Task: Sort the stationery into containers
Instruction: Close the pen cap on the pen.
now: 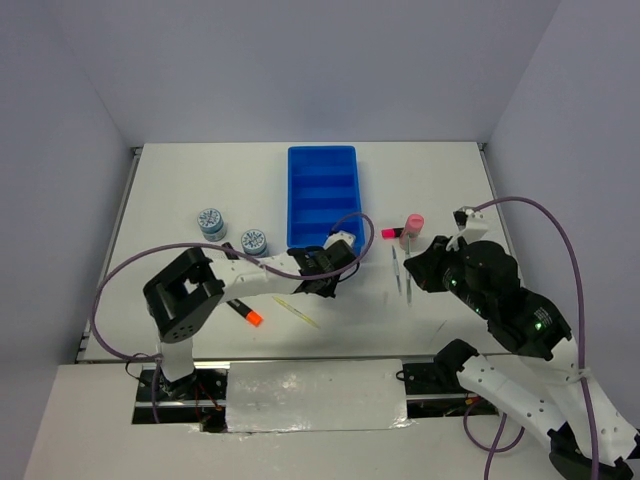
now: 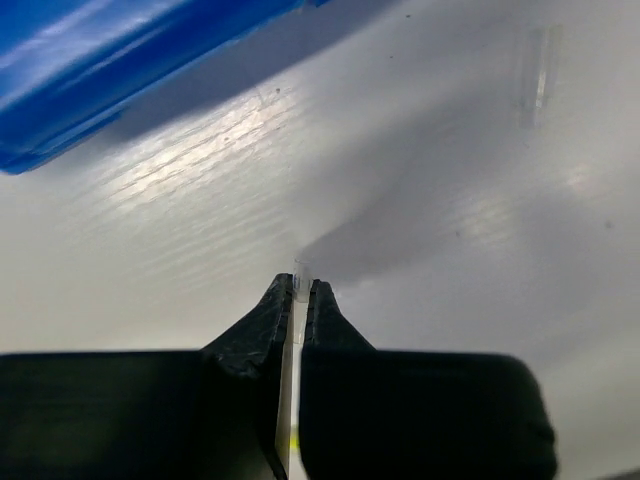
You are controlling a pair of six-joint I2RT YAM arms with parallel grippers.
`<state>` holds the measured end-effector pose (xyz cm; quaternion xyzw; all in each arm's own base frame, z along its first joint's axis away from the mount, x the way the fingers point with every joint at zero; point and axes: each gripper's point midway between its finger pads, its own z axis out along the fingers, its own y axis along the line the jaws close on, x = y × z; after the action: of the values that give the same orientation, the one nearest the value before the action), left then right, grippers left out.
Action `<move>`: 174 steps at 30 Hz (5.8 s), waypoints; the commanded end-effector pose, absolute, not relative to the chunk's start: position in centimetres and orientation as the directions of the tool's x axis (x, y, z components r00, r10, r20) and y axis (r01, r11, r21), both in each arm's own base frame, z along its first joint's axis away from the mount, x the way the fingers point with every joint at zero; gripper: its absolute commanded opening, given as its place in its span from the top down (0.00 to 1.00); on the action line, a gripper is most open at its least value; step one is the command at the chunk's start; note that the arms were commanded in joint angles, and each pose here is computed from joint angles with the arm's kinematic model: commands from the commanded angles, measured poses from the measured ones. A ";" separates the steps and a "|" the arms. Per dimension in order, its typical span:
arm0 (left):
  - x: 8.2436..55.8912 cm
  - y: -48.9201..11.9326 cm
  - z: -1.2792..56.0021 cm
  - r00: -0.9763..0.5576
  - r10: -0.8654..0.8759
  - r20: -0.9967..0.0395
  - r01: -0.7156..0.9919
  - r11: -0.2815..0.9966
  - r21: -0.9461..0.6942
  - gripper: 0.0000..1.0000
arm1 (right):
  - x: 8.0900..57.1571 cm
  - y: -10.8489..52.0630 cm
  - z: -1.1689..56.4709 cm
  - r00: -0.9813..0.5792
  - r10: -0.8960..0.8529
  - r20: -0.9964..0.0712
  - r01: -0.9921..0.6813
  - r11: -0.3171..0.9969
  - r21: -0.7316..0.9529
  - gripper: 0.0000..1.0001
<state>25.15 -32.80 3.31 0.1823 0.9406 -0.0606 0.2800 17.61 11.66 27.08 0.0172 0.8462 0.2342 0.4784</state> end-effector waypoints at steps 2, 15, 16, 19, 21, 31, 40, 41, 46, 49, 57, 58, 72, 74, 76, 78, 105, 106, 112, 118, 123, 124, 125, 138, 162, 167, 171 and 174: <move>25.3 -33.1 13.3 -0.709 0.197 -0.677 0.373 0.920 -0.123 1.00 | 17.6 14.1 29.4 -0.476 0.253 -0.842 -0.362 0.817 0.449 1.00; 23.7 -26.2 37.4 -0.394 -0.469 -0.791 0.577 0.543 -0.610 1.00 | 14.8 22.9 30.5 -0.482 0.295 -0.825 -0.736 0.374 0.564 1.00; 23.1 -26.2 36.7 -0.406 -0.483 -0.776 0.587 0.512 -0.627 1.00 | 14.8 23.5 29.9 -0.506 0.281 -0.815 -0.738 0.348 0.578 1.00; 20.7 -26.1 38.6 -0.388 -0.537 -0.749 0.683 0.379 -0.625 1.00 | 13.3 25.5 30.3 -0.501 0.249 -0.829 -0.801 0.230 0.553 1.00; 19.3 -25.7 40.0 -0.372 -0.572 -0.731 0.725 0.313 -0.614 1.00 | 12.7 26.4 31.0 -0.489 0.244 -0.838 -0.814 0.219 0.539 1.00; 18.0 -24.1 40.2 -0.358 -0.672 -0.648 0.741 0.217 -0.635 1.00 | 12.0 29.0 33.6 -0.434 0.274 -0.858 -0.840 0.221 0.496 1.00; 18.2 -23.3 40.0 -0.364 -0.738 -0.568 0.720 0.164 -0.675 1.00 | 12.2 29.7 34.7 -0.419 0.356 -0.835 -0.819 0.249 0.517 1.00; 18.2 -23.2 40.1 -0.363 -0.742 -0.563 0.720 0.160 -0.675 1.00 | 12.1 29.9 34.8 -0.421 0.355 -0.835 -0.819 0.247 0.518 1.00; 18.4 -23.3 40.0 -0.368 -0.743 -0.559 0.714 0.159 -0.682 1.00 | 12.4 30.7 35.0 -0.423 0.349 -0.836 -0.815 0.255 0.520 1.00; 18.4 -23.3 40.0 -0.367 -0.745 -0.557 0.715 0.157 -0.682 1.00 | 12.5 31.1 34.9 -0.426 0.348 -0.835 -0.813 0.257 0.522 1.00; 18.5 -23.3 39.2 -0.378 -0.749 -0.544 0.702 0.151 -0.696 1.00 | 12.8 31.6 34.9 -0.423 0.347 -0.837 -0.812 0.264 0.520 1.00; 18.5 -23.3 39.1 -0.378 -0.749 -0.544 0.702 0.151 -0.696 1.00 | 12.8 31.7 35.0 -0.422 0.349 -0.837 -0.813 0.262 0.519 1.00; 18.6 -23.4 38.6 -0.386 -0.745 -0.543 0.692 0.155 -0.705 1.00 | 13.3 32.4 34.3 -0.434 0.342 -0.833 -0.803 0.272 0.530 1.00; 18.6 -23.3 38.7 -0.383 -0.747 -0.543 0.693 0.156 -0.704 1.00 | 13.3 32.5 34.0 -0.439 0.339 -0.832 -0.801 0.272 0.533 1.00; 18.6 -23.3 38.6 -0.383 -0.747 -0.543 0.693 0.156 -0.704 1.00 | 13.4 32.5 34.1 -0.438 0.342 -0.832 -0.801 0.273 0.533 1.00; 18.6 -23.4 38.5 -0.387 -0.745 -0.544 0.692 0.156 -0.705 1.00 | 13.3 32.5 34.2 -0.437 0.343 -0.831 -0.802 0.269 0.533 1.00; 18.6 -23.7 37.2 -0.419 -0.731 -0.539 0.673 0.149 -0.725 1.00 | 14.4 32.9 36.2 -0.407 0.375 -0.833 -0.800 0.295 0.523 1.00; 18.6 -23.8 37.2 -0.420 -0.730 -0.540 0.674 0.147 -0.724 1.00 | 14.4 33.0 36.2 -0.405 0.374 -0.834 -0.802 0.293 0.521 1.00; 18.7 -23.8 36.8 -0.407 -0.715 -0.568 0.674 0.185 -0.716 1.00 | 14.5 33.0 37.3 -0.394 0.397 -0.829 -0.808 0.281 0.518 1.00; 18.5 -23.9 36.7 -0.409 -0.700 -0.586 0.681 0.193 -0.706 0.95 | 15.5 32.1 37.9 -0.350 0.459 -0.817 -0.794 0.318 0.519 1.00; 18.7 -25.0 35.9 -0.419 -0.628 -0.655 0.691 0.247 -0.679 0.73 | 15.9 32.3 37.7 -0.312 0.443 -0.841 -0.807 0.344 0.481 1.00; 18.7 -25.1 36.3 -0.415 -0.624 -0.662 0.697 0.249 -0.673 0.67 | 15.8 32.4 37.6 -0.308 0.434 -0.847 -0.812 0.344 0.471 1.00; 18.7 -25.1 36.3 -0.414 -0.620 -0.667 0.699 0.253 -0.669 0.65 | 15.7 32.6 37.3 -0.309 0.423 -0.852 -0.818 0.338 0.465 1.00; 17.2 -26.2 37.9 -0.404 -0.565 -0.720 0.780 0.199 -0.593 0.63 | 15.8 32.9 37.1 -0.314 0.420 -0.851 -0.815 0.340 0.469 1.00; 15.2 -26.4 41.1 -0.293 -0.499 -0.815 0.885 0.181 -0.429 1.00 | 13.5 34.7 35.2 -0.335 0.301 -0.893 -0.881 0.236 0.410 1.00; 16.4 -26.1 40.4 -0.293 -0.488 -0.822 0.854 0.252 -0.454 0.35 | 13.2 34.6 35.7 -0.325 0.314 -0.892 -0.890 0.219 0.401 1.00; 17.6 -25.3 41.3 -0.260 -0.502 -0.825 0.824 0.330 -0.461 0.19 | 13.7 34.6 34.9 -0.330 0.302 -0.895 -0.879 0.248 0.408 1.00; 18.5 -24.7 42.3 -0.223 -0.513 -0.829 0.804 0.384 -0.455 0.18 | 13.8 34.6 34.8 -0.333 0.305 -0.892 -0.875 0.254 0.413 1.00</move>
<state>17.75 -25.78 39.31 0.1405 0.5853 -0.5616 0.5677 13.61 34.57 33.35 -0.2457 0.6090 0.5567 0.5087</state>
